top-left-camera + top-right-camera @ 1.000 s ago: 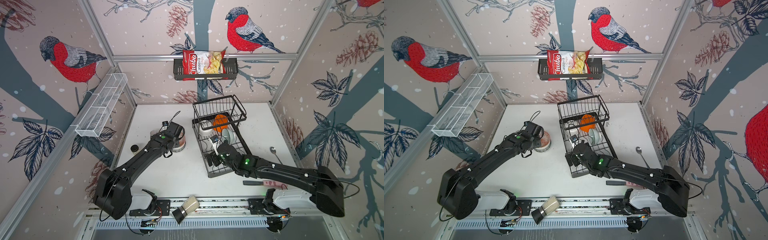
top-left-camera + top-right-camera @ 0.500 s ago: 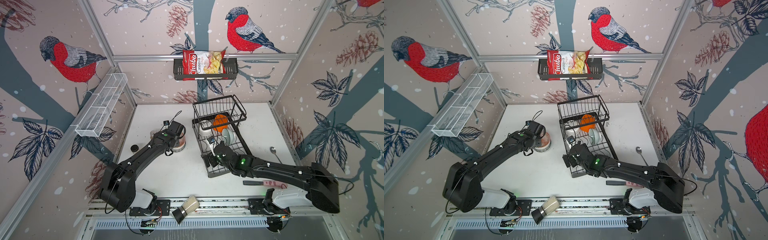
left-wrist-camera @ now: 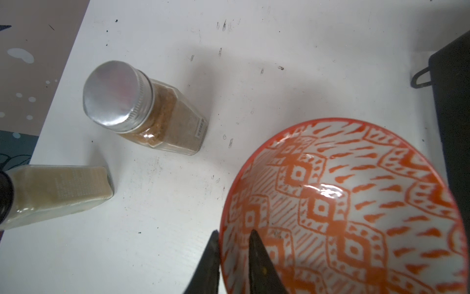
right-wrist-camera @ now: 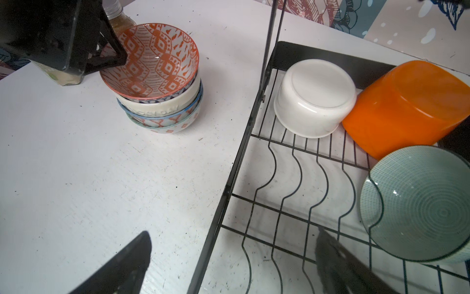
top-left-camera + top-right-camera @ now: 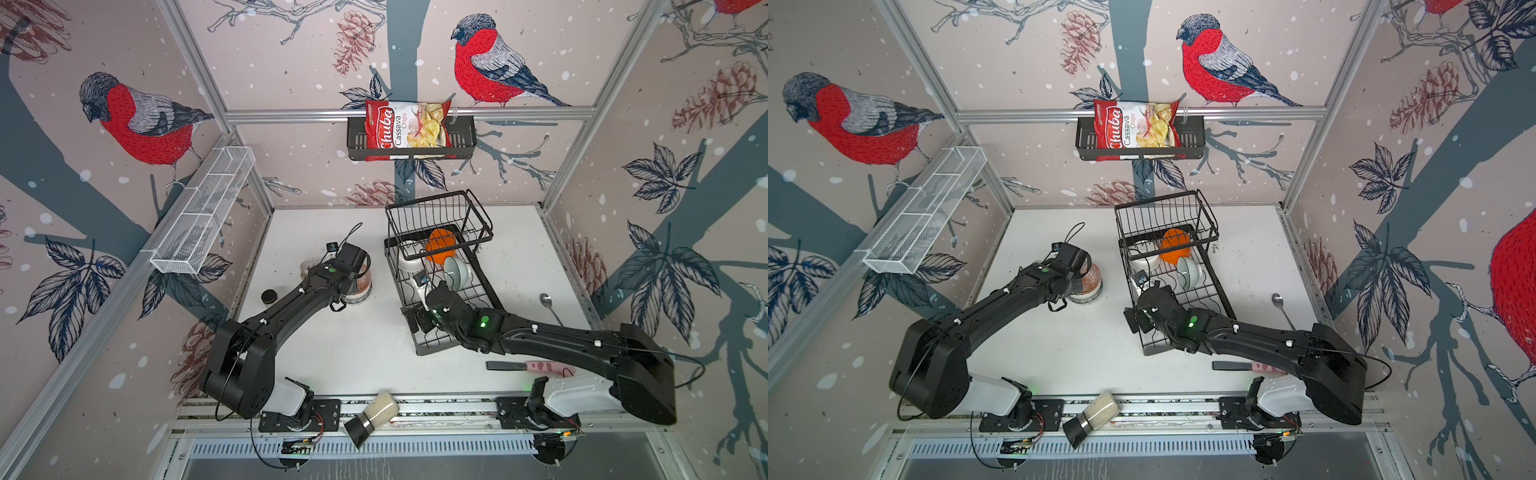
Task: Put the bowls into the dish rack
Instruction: 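Lower the left gripper onto the rim of the top orange-patterned bowl and grasp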
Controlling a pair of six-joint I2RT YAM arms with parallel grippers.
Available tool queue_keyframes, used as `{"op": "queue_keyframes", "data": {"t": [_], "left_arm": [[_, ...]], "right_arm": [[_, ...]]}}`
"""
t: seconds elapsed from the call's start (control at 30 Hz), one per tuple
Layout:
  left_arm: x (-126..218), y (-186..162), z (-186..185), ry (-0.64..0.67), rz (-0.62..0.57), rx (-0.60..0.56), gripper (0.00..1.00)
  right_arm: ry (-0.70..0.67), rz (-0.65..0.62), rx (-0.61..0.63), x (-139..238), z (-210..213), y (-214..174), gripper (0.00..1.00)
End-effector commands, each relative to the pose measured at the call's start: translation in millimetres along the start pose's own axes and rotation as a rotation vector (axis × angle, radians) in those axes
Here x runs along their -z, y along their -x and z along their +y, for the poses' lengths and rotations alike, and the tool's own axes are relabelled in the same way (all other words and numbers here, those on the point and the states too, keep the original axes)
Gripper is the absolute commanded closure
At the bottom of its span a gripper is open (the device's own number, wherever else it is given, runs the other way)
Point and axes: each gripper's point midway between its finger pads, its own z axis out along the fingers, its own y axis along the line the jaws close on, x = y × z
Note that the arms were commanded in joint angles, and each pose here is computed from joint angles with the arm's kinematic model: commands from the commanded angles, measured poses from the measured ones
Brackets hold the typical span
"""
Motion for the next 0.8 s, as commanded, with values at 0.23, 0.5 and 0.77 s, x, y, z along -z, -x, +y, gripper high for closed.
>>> {"op": "queue_keyframes", "data": {"t": [0.23, 0.5, 0.77], "left_arm": [[0, 3, -3, -0.017, -0.011, -0.01, 0.99], [8, 10, -1, -0.029, -0.047, 0.005, 1.0], [32, 23, -3, -0.121, -0.136, 0.05, 1.0]], "right_arm": [[-0.012, -0.017, -0.011, -4, 2, 8, 0.0], [-0.017, -0.02, -0.013, -4, 1, 9, 0.01], [-0.043, -0.028, -0.029, -1, -4, 11, 0.01]]}}
